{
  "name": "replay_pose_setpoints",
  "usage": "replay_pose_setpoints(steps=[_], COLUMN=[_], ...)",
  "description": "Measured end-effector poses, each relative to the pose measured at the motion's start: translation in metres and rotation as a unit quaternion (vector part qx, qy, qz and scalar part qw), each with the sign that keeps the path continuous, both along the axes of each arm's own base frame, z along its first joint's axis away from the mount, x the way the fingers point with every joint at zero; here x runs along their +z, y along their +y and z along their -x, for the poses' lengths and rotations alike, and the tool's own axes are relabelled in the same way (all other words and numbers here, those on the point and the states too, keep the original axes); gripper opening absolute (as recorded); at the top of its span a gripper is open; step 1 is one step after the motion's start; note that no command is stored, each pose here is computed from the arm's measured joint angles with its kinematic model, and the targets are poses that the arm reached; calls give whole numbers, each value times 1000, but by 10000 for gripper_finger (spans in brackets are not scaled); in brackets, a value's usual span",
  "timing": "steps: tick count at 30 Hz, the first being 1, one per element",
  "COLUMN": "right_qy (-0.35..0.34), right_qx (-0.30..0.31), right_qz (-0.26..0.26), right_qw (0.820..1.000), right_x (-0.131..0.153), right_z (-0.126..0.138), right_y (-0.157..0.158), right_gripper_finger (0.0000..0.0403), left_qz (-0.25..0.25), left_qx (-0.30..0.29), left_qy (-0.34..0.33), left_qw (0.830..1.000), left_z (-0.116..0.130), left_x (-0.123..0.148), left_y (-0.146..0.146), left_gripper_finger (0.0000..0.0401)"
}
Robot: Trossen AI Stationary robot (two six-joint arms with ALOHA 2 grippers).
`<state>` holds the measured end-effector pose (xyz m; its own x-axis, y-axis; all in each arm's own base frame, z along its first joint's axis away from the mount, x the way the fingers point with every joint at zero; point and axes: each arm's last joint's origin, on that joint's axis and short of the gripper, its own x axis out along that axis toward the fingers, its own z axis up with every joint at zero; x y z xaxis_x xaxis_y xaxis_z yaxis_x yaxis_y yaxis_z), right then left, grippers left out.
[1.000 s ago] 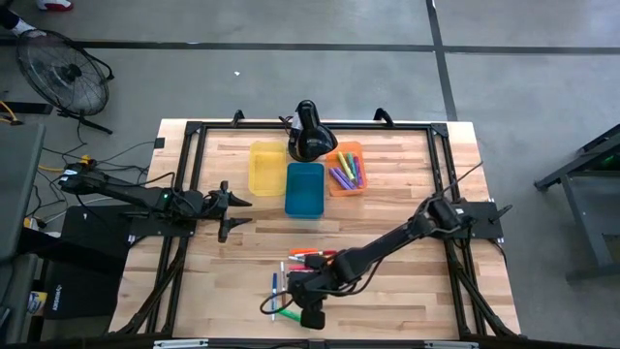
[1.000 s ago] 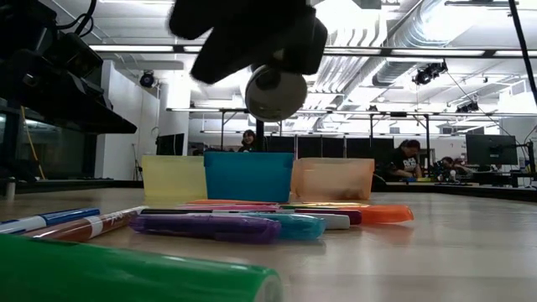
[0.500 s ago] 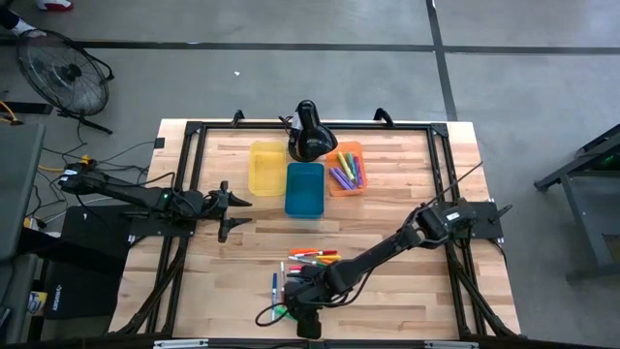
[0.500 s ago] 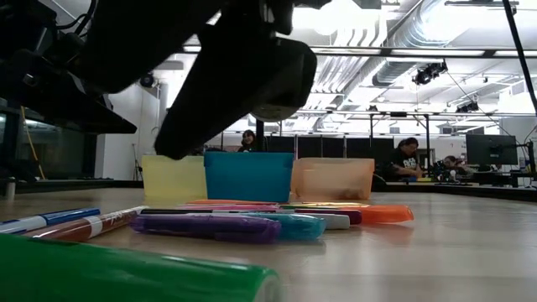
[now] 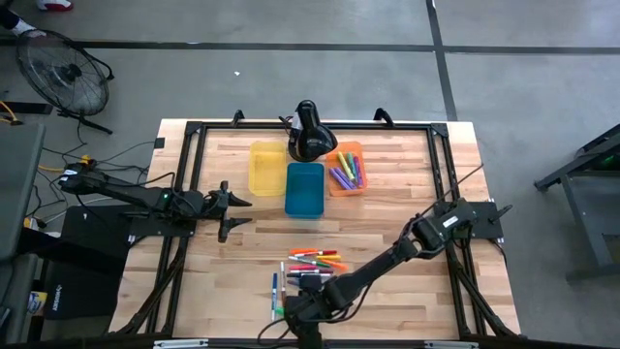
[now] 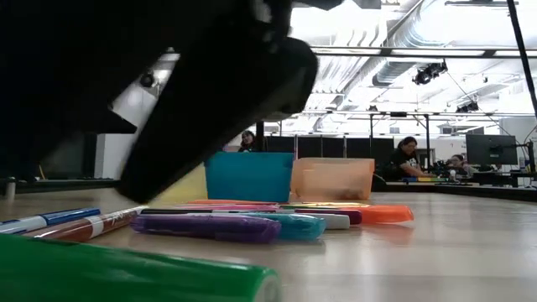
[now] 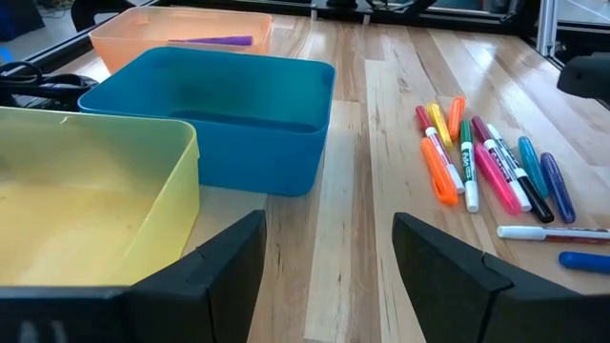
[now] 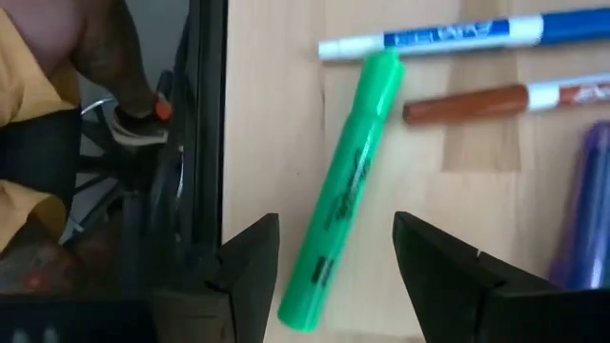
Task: Pick & Place Markers
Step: Put the green highlighter into the orange bin
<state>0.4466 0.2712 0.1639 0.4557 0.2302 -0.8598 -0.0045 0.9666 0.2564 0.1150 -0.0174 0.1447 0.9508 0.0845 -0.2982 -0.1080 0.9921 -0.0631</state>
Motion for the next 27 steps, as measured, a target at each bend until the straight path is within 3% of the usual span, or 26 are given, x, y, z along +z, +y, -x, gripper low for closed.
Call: replay_pose_setpoints(steps=[15,27], right_qy=[-2,23], right_qx=[-13,-3], right_qz=[59,116], right_qw=[998,993], right_x=[-20,-40], right_z=[-9,-2], right_y=[8,12], right_gripper_finger=[195,195], left_qz=[0,0], left_qx=[0,0], left_qy=[0,0], left_qw=[1000,1000], left_z=[0,0], left_x=[0,0], left_y=[0,0], left_gripper_finger=[224,224])
